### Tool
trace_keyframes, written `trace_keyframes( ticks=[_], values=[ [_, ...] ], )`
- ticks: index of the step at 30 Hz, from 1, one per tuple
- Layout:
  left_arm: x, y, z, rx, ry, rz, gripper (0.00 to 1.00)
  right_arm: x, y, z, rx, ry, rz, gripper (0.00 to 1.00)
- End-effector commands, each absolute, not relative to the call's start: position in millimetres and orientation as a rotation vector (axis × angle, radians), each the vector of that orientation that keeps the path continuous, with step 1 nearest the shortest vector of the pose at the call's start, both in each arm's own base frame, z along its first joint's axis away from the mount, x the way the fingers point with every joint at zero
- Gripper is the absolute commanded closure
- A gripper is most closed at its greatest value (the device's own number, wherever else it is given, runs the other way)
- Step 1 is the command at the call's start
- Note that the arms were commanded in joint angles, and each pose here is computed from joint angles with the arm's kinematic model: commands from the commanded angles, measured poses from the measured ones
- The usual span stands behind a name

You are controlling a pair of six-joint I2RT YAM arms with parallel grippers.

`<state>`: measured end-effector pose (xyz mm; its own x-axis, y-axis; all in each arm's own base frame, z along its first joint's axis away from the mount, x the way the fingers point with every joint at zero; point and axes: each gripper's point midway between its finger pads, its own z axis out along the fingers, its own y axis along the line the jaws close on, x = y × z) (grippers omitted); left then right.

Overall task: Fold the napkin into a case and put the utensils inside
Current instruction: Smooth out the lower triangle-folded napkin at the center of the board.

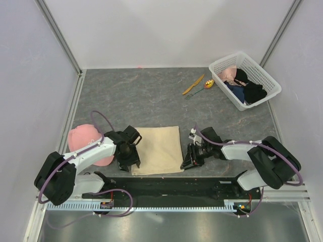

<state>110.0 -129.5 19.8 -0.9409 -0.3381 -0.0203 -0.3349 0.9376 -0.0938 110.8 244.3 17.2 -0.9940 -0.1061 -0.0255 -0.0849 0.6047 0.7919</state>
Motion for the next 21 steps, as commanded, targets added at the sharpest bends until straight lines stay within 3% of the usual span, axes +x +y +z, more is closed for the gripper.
trace_keyframes(
  ticks=[1, 5, 8, 13, 21],
  values=[
    [111.4, -134.5, 17.3, -0.608, 3.043, -0.174, 0.41, 154.2, 241.3, 33.1, 0.113, -2.953, -1.384, 0.55],
    [107.6, -133.4, 15.5, -0.624, 3.050, -0.174, 0.45, 209.6, 236.7, 47.5, 0.031, -3.060, -1.372, 0.44],
    [104.7, -132.9, 12.5, -0.627, 3.065, -0.167, 0.47, 248.4, 235.7, 48.4, 0.032, -3.093, -1.348, 0.42],
    [100.8, -129.6, 8.8, -0.636, 3.069, -0.152, 0.53, 299.5, 244.7, 45.2, 0.061, -3.114, -1.331, 0.44],
    [99.7, -128.5, 6.6, -0.654, 3.059, -0.155, 0.59, 316.6, 254.0, 32.3, 0.057, -3.069, -1.358, 0.54]
  ],
)
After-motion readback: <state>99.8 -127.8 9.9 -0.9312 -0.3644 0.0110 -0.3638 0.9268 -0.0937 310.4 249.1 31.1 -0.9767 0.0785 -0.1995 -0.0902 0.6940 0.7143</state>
